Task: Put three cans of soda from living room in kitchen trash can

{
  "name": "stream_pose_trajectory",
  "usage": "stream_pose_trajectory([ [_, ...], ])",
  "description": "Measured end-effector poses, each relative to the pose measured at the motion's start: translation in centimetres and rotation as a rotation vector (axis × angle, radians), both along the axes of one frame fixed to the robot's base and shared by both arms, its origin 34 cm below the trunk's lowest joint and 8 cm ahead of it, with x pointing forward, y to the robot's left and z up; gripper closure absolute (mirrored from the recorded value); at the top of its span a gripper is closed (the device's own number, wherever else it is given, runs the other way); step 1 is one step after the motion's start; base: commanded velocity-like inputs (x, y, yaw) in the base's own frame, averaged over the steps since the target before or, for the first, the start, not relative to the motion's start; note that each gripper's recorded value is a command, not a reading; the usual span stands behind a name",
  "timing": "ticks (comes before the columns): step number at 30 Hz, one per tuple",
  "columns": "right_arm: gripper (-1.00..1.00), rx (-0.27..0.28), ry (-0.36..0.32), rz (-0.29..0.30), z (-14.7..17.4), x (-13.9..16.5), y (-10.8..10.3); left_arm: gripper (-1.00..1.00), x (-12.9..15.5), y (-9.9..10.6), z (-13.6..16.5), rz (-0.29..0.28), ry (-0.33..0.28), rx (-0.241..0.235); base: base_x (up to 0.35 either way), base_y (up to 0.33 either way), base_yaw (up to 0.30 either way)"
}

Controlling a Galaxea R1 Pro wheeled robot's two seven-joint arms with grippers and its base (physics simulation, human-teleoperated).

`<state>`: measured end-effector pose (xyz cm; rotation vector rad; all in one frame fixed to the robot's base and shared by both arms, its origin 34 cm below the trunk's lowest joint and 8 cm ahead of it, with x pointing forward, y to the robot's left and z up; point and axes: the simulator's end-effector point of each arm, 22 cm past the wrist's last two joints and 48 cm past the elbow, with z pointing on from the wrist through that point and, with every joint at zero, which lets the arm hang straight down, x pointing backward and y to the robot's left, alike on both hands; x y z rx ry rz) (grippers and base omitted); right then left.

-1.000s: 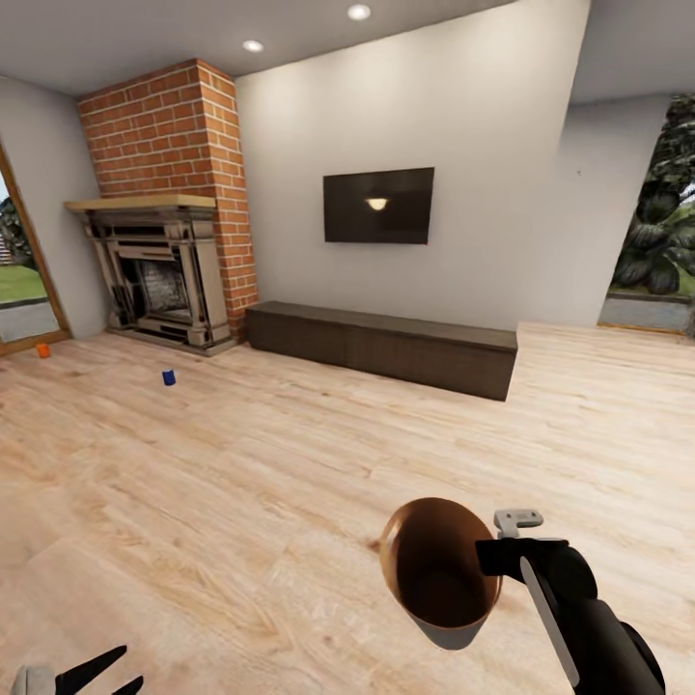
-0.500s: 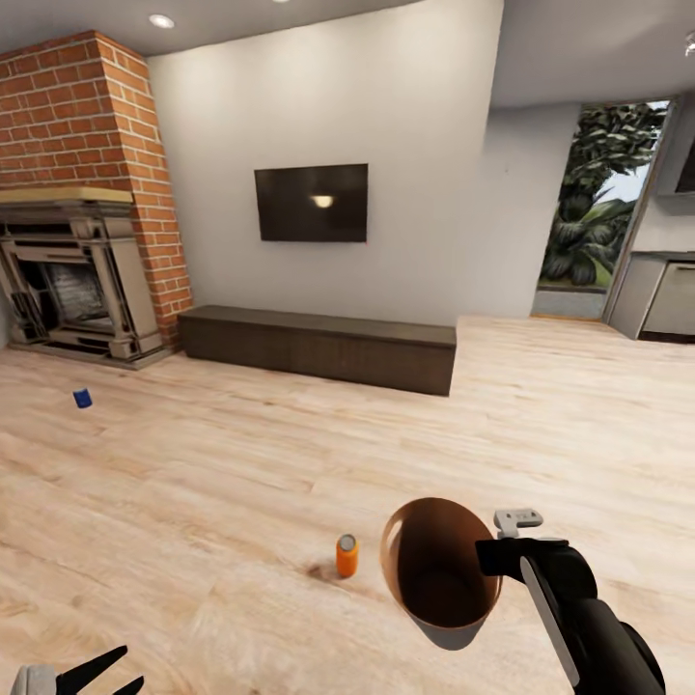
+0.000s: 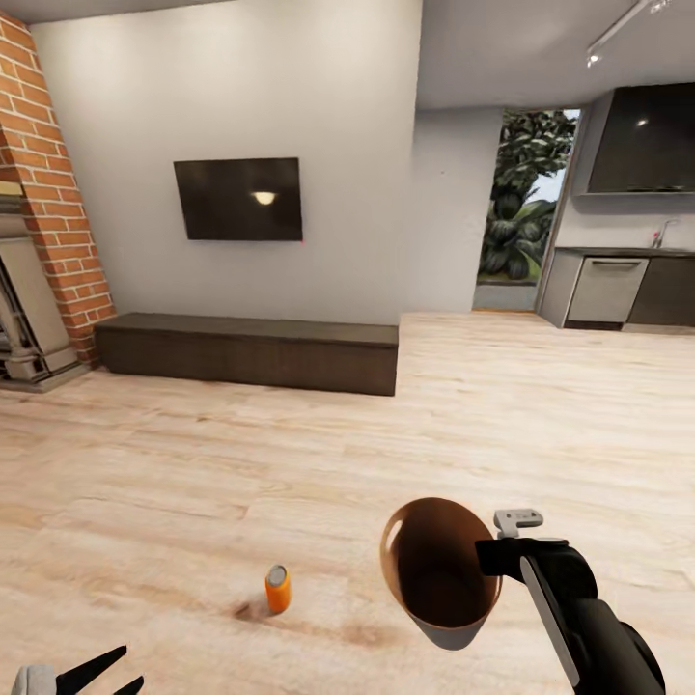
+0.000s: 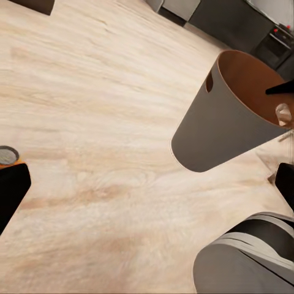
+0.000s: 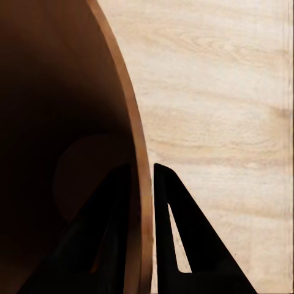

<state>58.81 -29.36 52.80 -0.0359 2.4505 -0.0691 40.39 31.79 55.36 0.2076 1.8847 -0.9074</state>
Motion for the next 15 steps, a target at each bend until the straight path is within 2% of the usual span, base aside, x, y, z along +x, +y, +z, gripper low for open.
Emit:
stream_pose_trajectory([
  [3,1.0,0.0,0.001,0.0,-0.06,-0.01,-0.01,-1.0,0.0,0.03,-0.03,0.001,0.001,0.0,0.224,-0.229,-0.3],
  [8,1.0,-0.004,0.003,-0.001,-0.16,-0.02,-0.09,-1.0,-0.01,0.06,-0.11,0.001,0.004,0.0,0.074,-0.074,-0.273],
  [12,1.0,-0.001,0.005,0.0,-0.25,-0.03,-0.03,-1.0,-0.02,0.06,-0.18,0.002,0.007,-0.001,0.049,-0.013,-0.146],
  [15,1.0,0.001,0.007,0.0,-0.33,-0.04,0.01,-1.0,-0.02,0.06,-0.24,0.002,0.008,-0.001,0.179,-0.005,-0.112],
])
